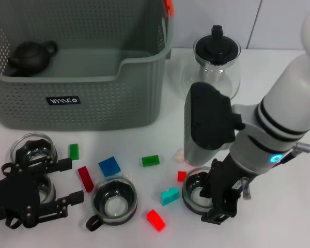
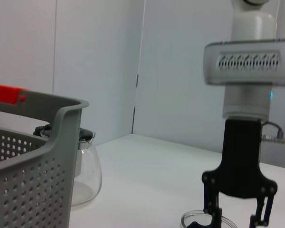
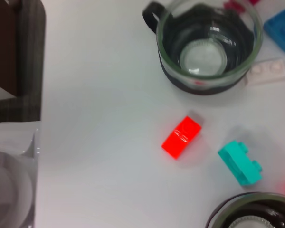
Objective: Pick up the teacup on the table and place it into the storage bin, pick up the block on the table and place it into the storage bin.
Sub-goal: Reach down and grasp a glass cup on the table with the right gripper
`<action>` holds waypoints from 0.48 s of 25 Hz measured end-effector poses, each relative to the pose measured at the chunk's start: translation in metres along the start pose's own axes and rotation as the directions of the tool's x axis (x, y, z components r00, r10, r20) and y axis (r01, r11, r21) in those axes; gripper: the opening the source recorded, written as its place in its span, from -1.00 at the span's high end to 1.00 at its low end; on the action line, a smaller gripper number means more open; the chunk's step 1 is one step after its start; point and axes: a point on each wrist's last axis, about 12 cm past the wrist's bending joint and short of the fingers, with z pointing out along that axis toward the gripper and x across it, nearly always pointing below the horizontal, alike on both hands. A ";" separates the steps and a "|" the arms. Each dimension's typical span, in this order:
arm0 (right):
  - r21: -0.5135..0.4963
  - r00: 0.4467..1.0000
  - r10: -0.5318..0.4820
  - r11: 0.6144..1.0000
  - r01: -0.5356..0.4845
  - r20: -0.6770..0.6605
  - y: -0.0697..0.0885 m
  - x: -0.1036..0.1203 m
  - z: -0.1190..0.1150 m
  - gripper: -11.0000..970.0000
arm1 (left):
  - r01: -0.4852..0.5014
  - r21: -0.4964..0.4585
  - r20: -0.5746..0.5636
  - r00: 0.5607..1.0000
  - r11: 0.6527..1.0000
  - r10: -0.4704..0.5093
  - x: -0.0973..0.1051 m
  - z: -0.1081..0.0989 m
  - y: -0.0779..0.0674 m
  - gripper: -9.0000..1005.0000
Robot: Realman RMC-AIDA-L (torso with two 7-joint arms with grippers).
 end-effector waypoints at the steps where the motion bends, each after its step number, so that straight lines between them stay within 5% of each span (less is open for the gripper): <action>1: 0.004 1.000 0.001 1.000 -0.001 -0.005 0.000 0.000 0.003 -0.03 | 0.000 -0.001 0.000 1.000 1.000 0.000 0.000 0.000 0.000 -0.46; 12: -0.008 1.000 0.006 1.000 -0.006 -0.017 0.005 0.005 0.021 0.16 | 0.009 -0.004 0.003 1.000 1.000 -0.009 0.002 0.001 -0.003 -0.46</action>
